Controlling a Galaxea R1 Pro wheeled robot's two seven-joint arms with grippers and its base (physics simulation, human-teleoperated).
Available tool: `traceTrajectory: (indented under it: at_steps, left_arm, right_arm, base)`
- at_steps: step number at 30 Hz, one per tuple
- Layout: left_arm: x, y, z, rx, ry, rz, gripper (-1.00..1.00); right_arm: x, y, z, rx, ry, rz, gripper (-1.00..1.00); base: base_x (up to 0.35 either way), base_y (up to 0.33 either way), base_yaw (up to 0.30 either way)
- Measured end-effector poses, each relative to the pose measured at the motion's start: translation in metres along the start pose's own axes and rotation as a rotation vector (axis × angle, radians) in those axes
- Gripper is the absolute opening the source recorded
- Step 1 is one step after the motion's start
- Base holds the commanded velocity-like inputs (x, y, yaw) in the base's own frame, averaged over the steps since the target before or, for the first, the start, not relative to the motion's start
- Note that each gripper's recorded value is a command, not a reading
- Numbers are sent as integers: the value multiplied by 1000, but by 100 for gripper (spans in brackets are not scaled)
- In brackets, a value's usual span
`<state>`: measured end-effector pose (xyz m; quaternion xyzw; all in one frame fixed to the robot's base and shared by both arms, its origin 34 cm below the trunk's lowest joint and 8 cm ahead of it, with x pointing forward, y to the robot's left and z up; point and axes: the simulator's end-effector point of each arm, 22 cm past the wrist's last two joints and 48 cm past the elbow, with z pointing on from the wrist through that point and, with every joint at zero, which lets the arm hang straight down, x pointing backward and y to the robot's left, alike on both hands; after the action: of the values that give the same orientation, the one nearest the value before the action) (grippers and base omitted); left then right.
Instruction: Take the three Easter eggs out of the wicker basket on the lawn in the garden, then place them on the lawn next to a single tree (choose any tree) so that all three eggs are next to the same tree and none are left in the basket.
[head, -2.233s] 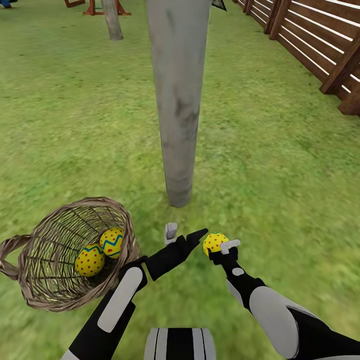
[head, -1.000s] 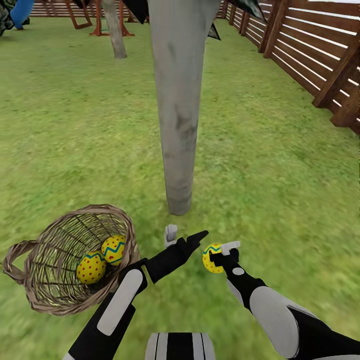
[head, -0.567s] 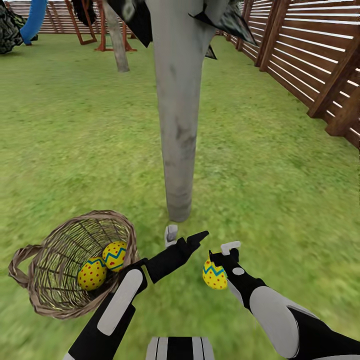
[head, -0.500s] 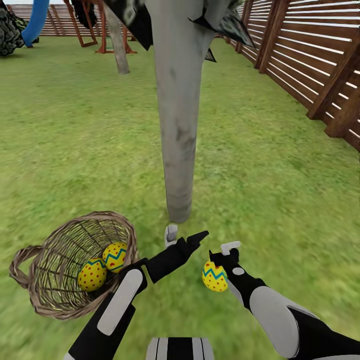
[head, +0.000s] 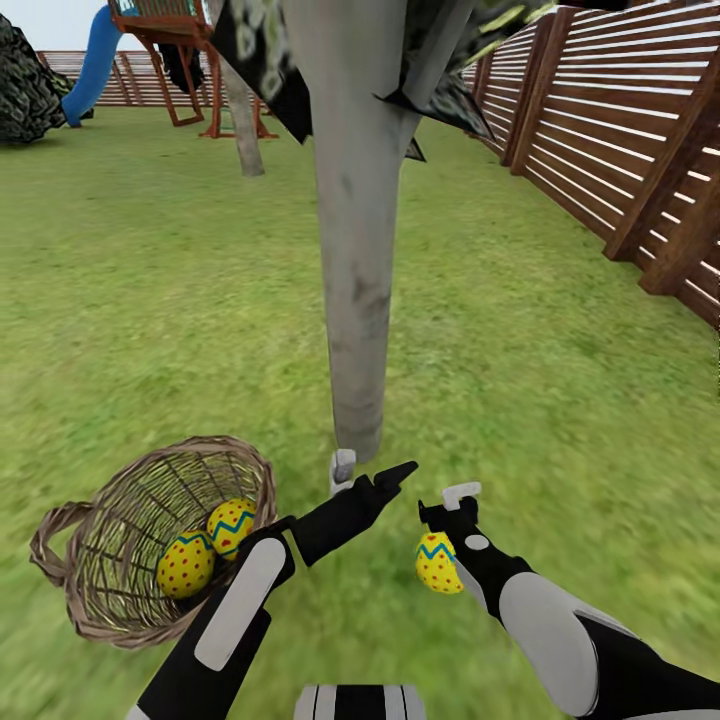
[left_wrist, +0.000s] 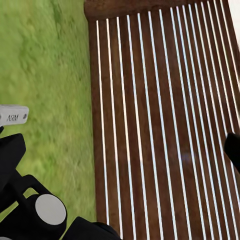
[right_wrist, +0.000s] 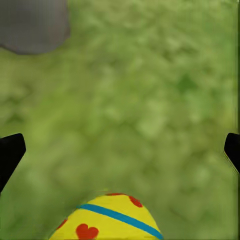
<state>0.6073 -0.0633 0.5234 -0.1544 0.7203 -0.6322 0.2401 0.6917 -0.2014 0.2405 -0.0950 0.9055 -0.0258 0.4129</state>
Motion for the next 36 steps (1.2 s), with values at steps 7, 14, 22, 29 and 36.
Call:
traceTrajectory:
  at_steps: [7,14,22,29,36]
  left_arm:
    - [-2,-16,-2,16,-5,24,100]
    - [-3,-32,-4,31,-9,48,100]
    - [-4,-49,-6,48,-14,75,100]
    - [-5,-65,-9,63,-18,99,100]
    - [-5,-84,-12,84,-23,128,100]
  right_arm:
    - [-19,-3,-7,5,-29,-2,100]
    - [-37,-7,-14,11,-56,-1,100]
    - [-57,-11,-22,18,-88,-1,100]
    - [-74,-14,-30,24,-117,-2,100]
    - [-92,-17,-39,30,-145,-3,100]
  base:
    - [0,0,0]
    - [0,0,0]
    - [-218,0,0]
    - [-307,0,0]
    - [-212,0,0]
